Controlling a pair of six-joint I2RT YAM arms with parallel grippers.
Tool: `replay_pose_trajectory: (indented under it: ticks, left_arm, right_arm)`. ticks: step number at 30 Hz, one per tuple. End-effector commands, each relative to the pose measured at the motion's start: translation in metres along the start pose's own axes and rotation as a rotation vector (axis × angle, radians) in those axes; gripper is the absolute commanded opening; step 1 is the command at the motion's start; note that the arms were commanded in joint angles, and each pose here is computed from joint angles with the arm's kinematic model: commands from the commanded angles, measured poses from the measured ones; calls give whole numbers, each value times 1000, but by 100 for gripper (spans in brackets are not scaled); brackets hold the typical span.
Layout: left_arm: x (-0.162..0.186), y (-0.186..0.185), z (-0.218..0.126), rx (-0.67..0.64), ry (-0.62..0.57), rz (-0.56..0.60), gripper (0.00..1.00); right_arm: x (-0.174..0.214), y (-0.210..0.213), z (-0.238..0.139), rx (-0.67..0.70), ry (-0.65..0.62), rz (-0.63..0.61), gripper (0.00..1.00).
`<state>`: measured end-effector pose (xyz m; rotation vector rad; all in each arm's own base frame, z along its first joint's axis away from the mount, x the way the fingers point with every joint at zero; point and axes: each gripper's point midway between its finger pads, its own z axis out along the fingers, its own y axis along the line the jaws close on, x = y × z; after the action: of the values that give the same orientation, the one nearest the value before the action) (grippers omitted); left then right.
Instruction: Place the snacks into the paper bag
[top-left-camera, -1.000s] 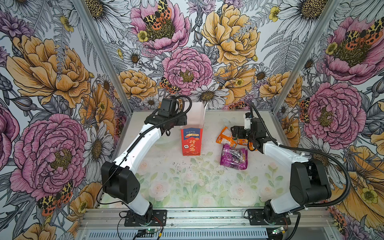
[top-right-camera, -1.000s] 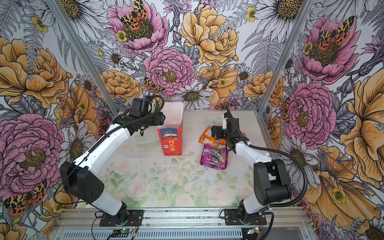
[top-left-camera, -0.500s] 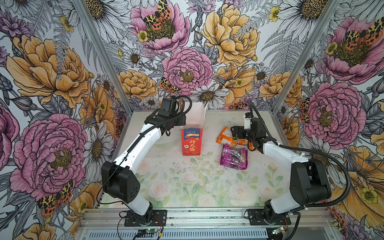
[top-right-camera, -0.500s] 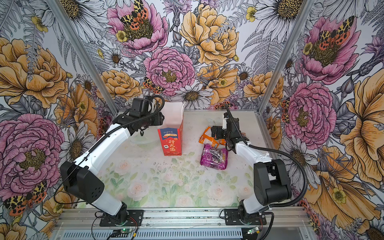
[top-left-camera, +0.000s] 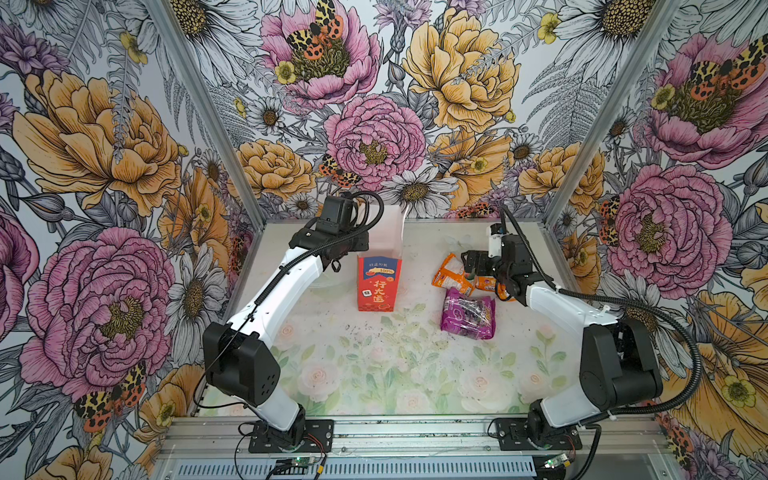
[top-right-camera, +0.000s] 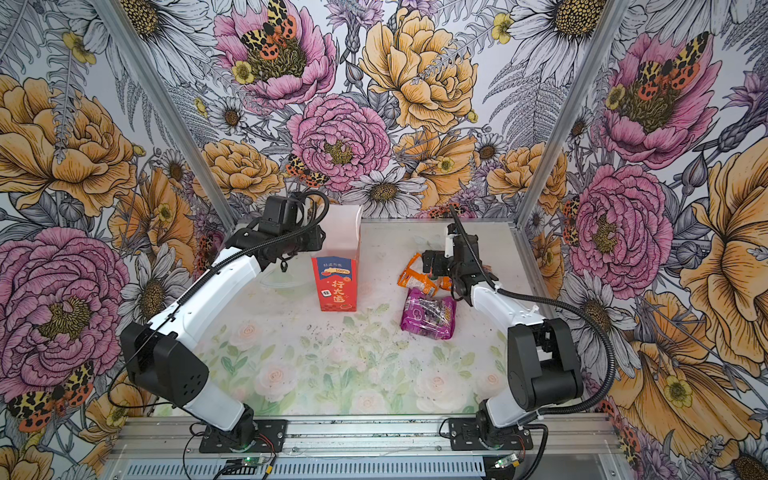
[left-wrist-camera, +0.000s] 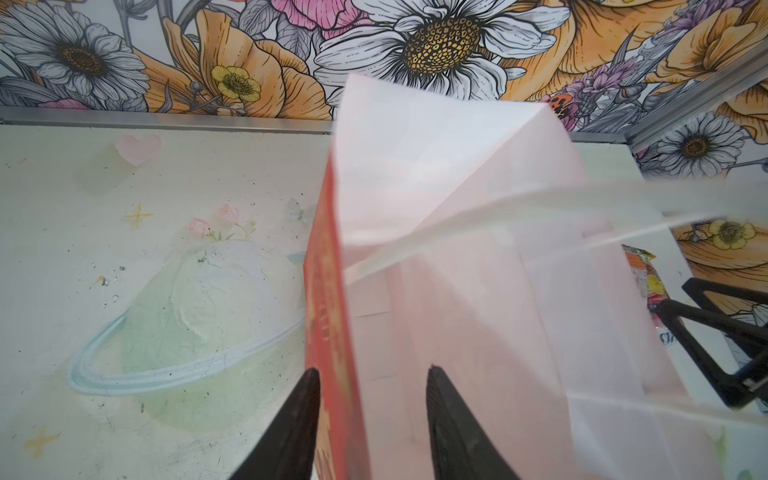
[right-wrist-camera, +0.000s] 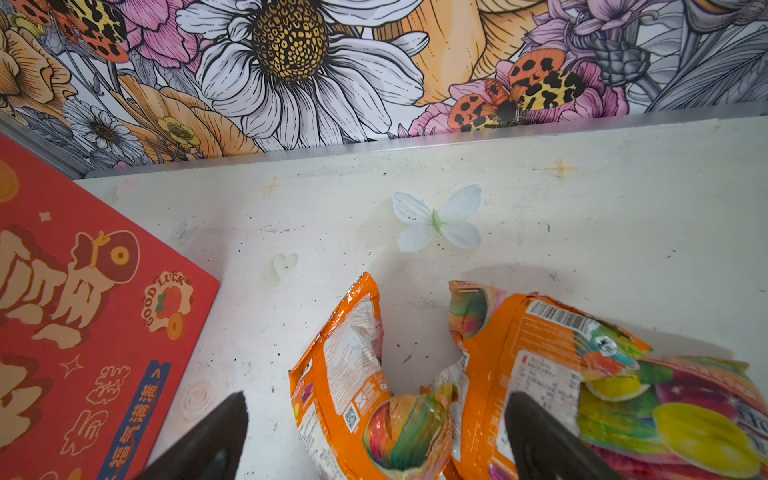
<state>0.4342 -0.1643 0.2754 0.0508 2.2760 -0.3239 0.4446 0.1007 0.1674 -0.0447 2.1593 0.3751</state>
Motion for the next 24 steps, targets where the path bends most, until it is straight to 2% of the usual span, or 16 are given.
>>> replay_pose_trajectory:
  ticks: [1,13,24]
  left_arm:
    - [-5,0,2,-1,-9,5,39]
    - [-4,5,3,-7,-3,-10,36]
    - [-1,9,5,-5,7,-31,24]
  right_arm:
    - [-11,8,3,-24,-15,4,98]
    - [-9,11,6,-30,-6,1,97]
    - [-7,10,7,-29,-2,2,98]
